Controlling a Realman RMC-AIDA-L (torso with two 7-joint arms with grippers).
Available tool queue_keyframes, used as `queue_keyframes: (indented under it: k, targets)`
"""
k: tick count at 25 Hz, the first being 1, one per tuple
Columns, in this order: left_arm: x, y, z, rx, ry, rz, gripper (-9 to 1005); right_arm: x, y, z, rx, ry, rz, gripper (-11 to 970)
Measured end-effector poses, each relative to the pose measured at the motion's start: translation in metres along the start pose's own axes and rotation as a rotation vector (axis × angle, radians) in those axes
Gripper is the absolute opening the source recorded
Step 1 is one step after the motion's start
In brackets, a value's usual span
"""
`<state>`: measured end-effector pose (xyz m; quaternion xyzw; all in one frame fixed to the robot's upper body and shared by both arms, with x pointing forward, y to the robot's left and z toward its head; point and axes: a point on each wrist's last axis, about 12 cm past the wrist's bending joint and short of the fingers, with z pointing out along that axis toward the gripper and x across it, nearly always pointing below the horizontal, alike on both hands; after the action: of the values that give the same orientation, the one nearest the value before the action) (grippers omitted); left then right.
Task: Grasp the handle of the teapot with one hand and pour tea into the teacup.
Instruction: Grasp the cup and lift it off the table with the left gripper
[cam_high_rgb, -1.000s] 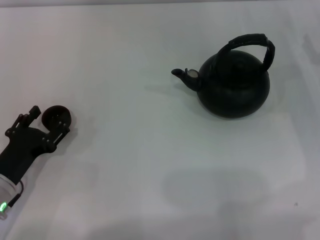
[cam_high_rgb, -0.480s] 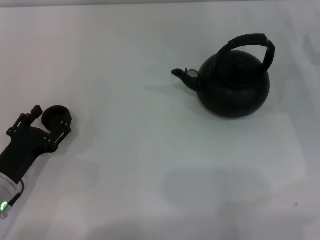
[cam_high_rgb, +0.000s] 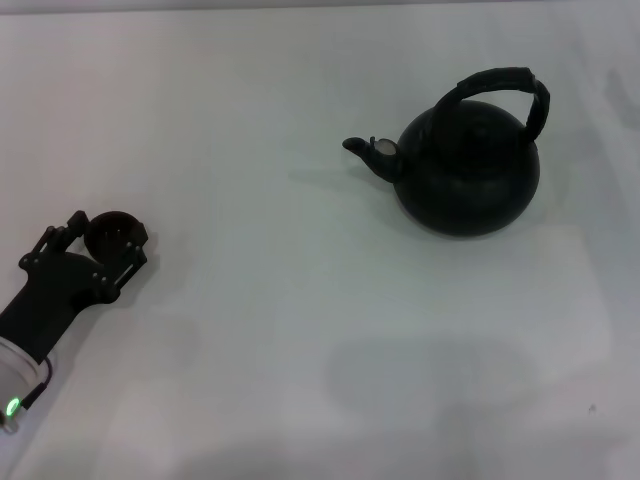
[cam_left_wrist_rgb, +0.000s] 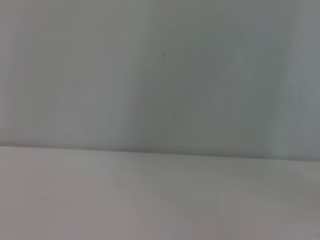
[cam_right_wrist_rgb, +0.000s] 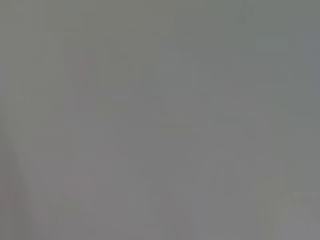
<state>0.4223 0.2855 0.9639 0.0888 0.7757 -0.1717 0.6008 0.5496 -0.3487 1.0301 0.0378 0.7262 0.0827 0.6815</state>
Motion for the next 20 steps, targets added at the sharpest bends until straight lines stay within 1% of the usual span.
queue_keyframes:
  k: [20]
  targets:
    - [-0.0006, -0.0008, 0.0007, 0.004, -0.004, -0.001, 798, 0.0, -0.0003, -0.0003, 0.001, -0.001, 0.0, 873]
